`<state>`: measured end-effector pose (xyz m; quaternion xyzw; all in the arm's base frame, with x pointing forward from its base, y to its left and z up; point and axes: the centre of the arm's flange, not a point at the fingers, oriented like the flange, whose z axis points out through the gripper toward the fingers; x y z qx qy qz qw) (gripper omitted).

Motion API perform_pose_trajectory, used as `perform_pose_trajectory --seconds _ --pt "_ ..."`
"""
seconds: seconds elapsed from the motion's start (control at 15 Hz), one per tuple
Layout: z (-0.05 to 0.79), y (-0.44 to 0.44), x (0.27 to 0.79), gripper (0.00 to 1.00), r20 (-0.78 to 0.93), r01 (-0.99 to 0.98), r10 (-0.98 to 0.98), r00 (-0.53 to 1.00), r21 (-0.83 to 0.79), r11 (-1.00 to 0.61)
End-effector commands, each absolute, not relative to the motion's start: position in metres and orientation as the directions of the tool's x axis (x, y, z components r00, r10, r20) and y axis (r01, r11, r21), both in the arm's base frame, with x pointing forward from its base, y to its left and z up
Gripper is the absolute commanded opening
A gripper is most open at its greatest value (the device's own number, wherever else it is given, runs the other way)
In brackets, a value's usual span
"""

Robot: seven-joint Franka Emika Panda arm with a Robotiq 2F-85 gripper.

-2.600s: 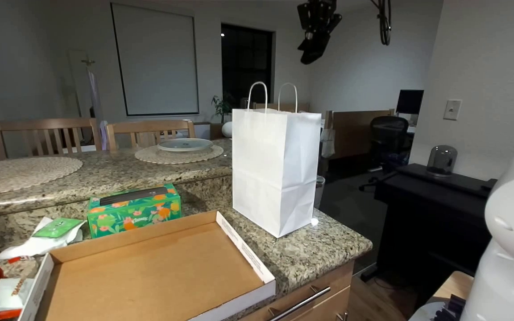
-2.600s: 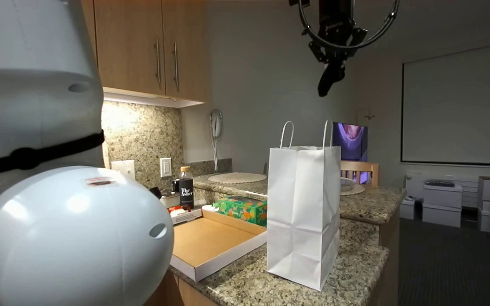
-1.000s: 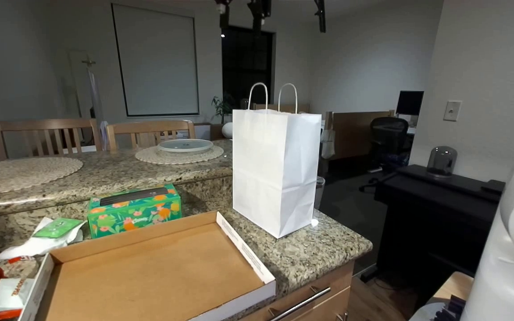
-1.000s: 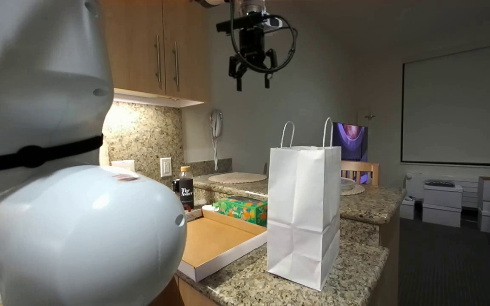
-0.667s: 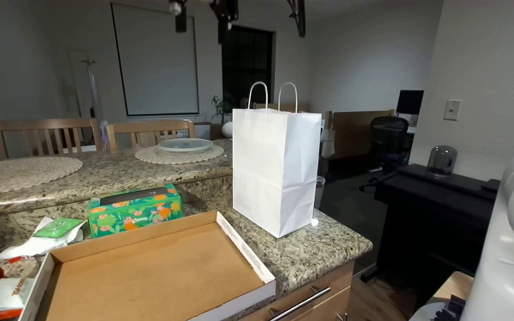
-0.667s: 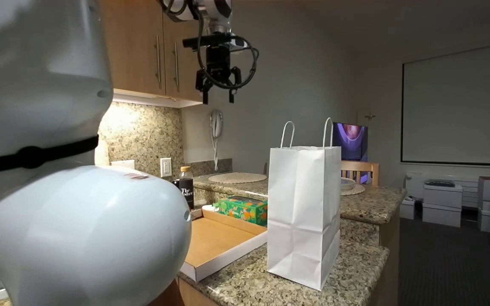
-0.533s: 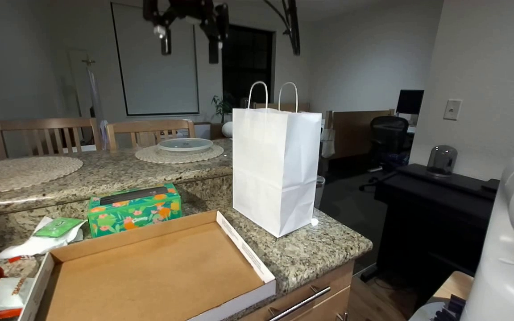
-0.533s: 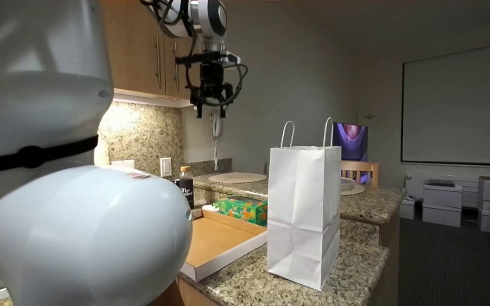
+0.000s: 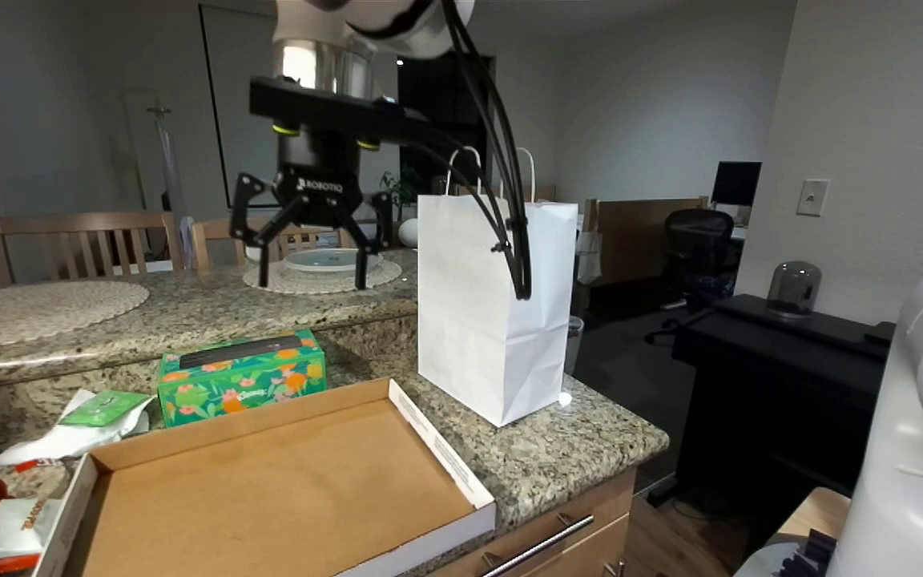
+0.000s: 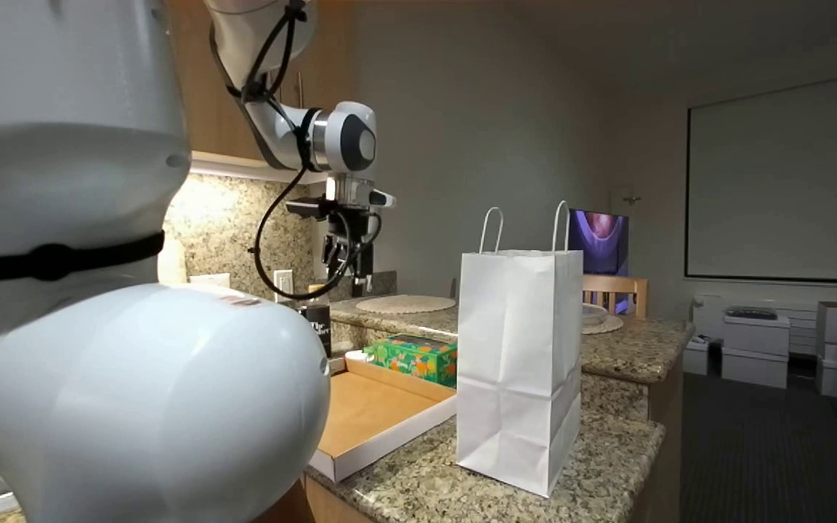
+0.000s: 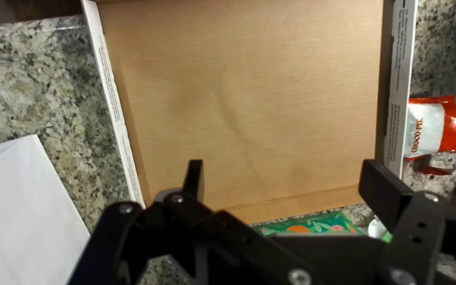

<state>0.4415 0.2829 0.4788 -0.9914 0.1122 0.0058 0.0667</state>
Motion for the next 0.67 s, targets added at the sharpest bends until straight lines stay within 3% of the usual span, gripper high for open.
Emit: perform_pose_trajectory --seconds 0.0,0.13,0.6 --pt "0.443 0.262 0.405 1.0 0.001 -0.279 -0.282 0.96 -0.135 -0.951" --pt "0.445 0.272 0.426 1.0 -0.027 -0.255 -0.253 0.967 -0.112 -0.961" --pt "0.433 0.264 0.414 1.0 -0.036 -0.26 -0.258 0.966 -0.091 -0.961"
